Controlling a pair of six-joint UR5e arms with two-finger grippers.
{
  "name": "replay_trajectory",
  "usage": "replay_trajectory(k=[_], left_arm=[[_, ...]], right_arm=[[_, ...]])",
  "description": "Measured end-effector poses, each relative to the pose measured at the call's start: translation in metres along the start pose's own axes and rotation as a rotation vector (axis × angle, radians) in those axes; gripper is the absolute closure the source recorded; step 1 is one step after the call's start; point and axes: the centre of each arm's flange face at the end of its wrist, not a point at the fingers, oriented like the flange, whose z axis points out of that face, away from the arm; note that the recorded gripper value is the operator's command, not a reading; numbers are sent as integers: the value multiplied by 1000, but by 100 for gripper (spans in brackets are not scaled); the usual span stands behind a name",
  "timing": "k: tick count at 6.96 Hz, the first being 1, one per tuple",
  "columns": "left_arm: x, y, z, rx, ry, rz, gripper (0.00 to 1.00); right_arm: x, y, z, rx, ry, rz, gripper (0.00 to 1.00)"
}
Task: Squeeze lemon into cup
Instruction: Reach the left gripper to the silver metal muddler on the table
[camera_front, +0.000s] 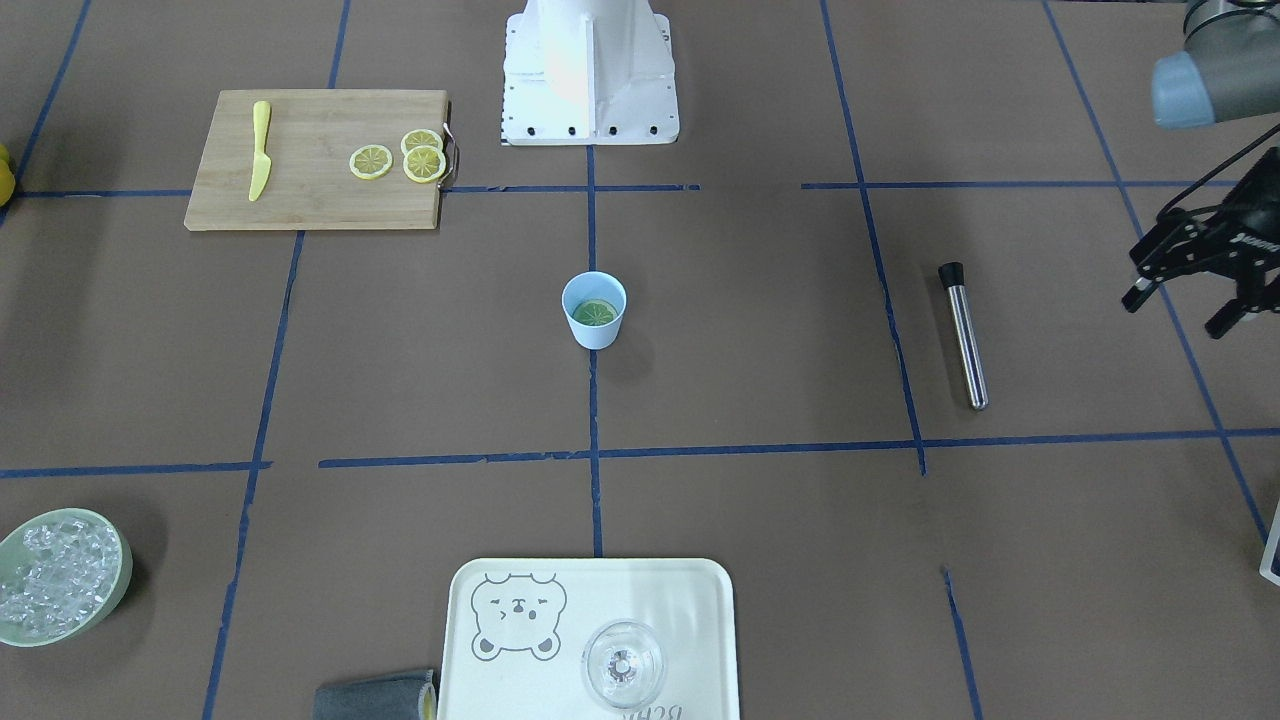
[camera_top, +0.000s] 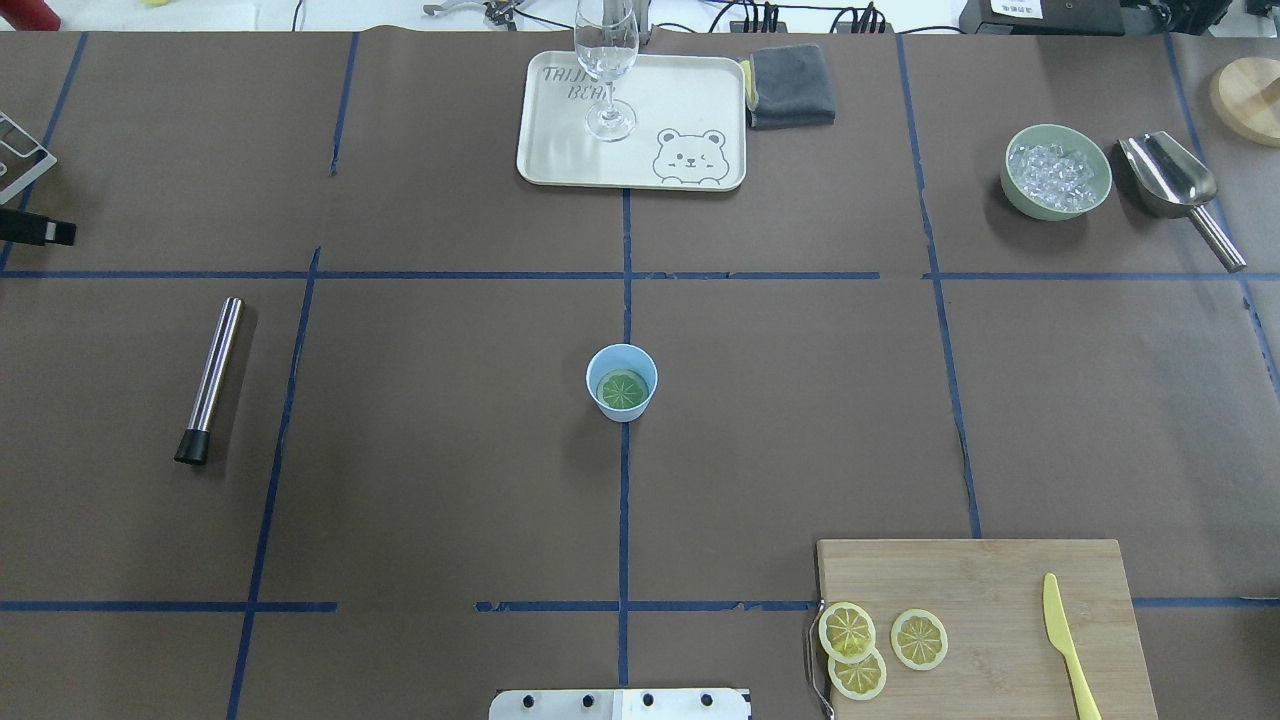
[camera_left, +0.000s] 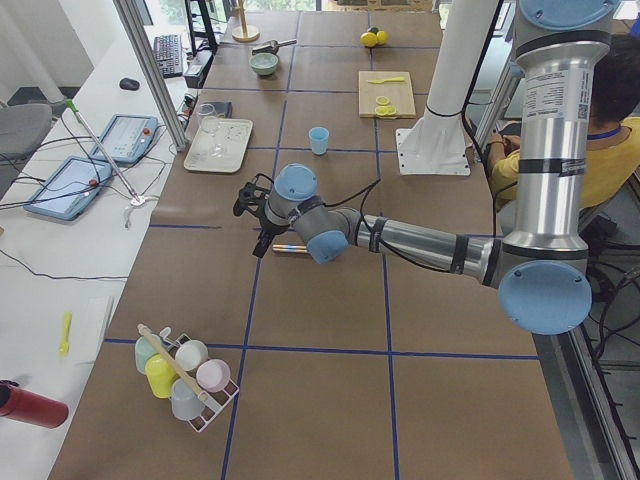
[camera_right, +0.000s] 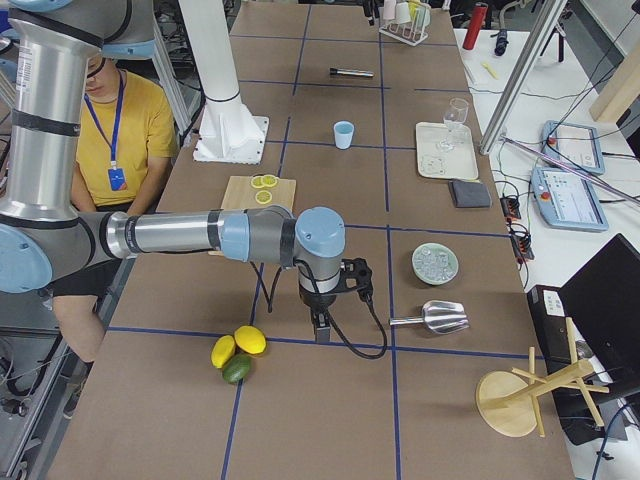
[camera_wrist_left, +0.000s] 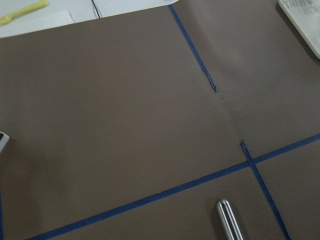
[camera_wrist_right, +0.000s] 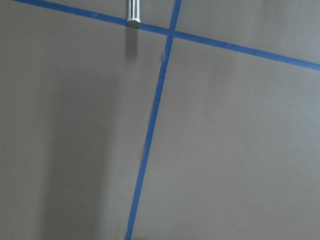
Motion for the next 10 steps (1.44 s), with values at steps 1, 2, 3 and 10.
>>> replay_trajectory(k=[1,2,3,10], left_arm=[[28,0,43,-17,-23,-68,0],[49,2,85,-32,-52,-103,0],[61,6,111,-44,-71,-98,0],[71,39,155,-85,-122,-118,19]], right_arm=[[1,1,1,-2,0,2,0],[3,2,2,-4,-1,4,0],[4,2,3,-6,-1,5,0],[6,1,5,-10,1,8,0]])
